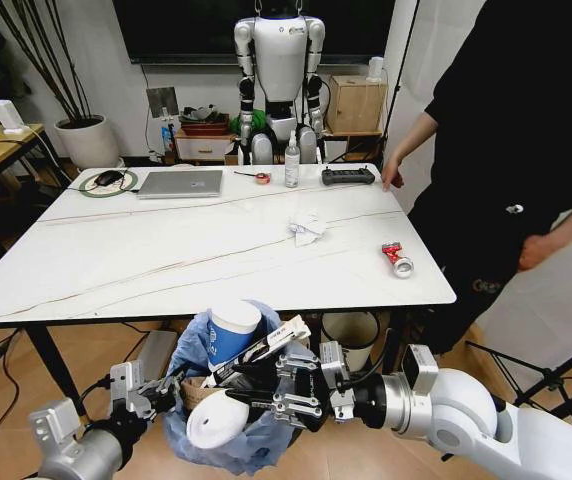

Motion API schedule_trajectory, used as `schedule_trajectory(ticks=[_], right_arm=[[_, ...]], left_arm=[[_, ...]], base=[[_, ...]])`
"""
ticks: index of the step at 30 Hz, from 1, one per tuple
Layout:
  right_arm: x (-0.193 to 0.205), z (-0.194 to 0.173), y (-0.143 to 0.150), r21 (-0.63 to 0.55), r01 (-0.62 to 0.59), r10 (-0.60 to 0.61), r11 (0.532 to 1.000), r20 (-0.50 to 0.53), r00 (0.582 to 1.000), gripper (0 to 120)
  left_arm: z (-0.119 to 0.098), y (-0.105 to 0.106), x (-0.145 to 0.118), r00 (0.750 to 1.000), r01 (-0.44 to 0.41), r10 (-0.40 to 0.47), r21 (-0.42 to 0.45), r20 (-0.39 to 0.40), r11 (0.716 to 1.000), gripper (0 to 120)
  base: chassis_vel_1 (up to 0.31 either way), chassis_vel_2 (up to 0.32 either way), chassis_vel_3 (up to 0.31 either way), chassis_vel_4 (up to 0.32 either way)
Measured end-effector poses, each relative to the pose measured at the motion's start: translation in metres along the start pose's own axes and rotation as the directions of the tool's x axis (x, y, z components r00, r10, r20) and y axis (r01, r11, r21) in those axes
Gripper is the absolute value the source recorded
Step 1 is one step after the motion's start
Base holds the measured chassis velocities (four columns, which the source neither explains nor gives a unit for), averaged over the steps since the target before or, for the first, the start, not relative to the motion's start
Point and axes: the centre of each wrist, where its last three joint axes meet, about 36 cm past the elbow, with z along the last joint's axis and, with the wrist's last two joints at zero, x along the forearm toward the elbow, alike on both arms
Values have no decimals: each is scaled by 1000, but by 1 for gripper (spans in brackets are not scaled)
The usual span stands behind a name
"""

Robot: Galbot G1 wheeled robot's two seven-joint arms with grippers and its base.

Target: Pick up the trash bin and place the trash from the table into it.

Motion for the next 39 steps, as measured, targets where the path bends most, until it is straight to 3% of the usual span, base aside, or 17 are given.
schedule_trajectory(ticks=[14,21,27,35,39], right_arm=[[0,2,-1,0,-7,7,1000,13,1000,34],[2,-2,-2,-3,-18,18,1000,29,999,34],[3,-1,-4,1,-24,24,1000,35,999,53],[2,-1,-10,10,-54,53,998,59,997,65],[6,-17,-21,32,-172,168,985,111,980,84]], left_arm=[[8,3,0,996,40,-38,26,-78,999,0],[5,3,-1,996,47,-44,39,-80,998,0],[4,4,-3,994,69,-65,36,-93,997,0],[3,5,-3,994,71,-68,30,-90,997,0],[3,5,-3,994,71,-69,24,-87,997,0]], base=[[0,0,0,0],[0,0,0,0],[0,0,0,0],[0,0,0,0],[0,0,0,0]])
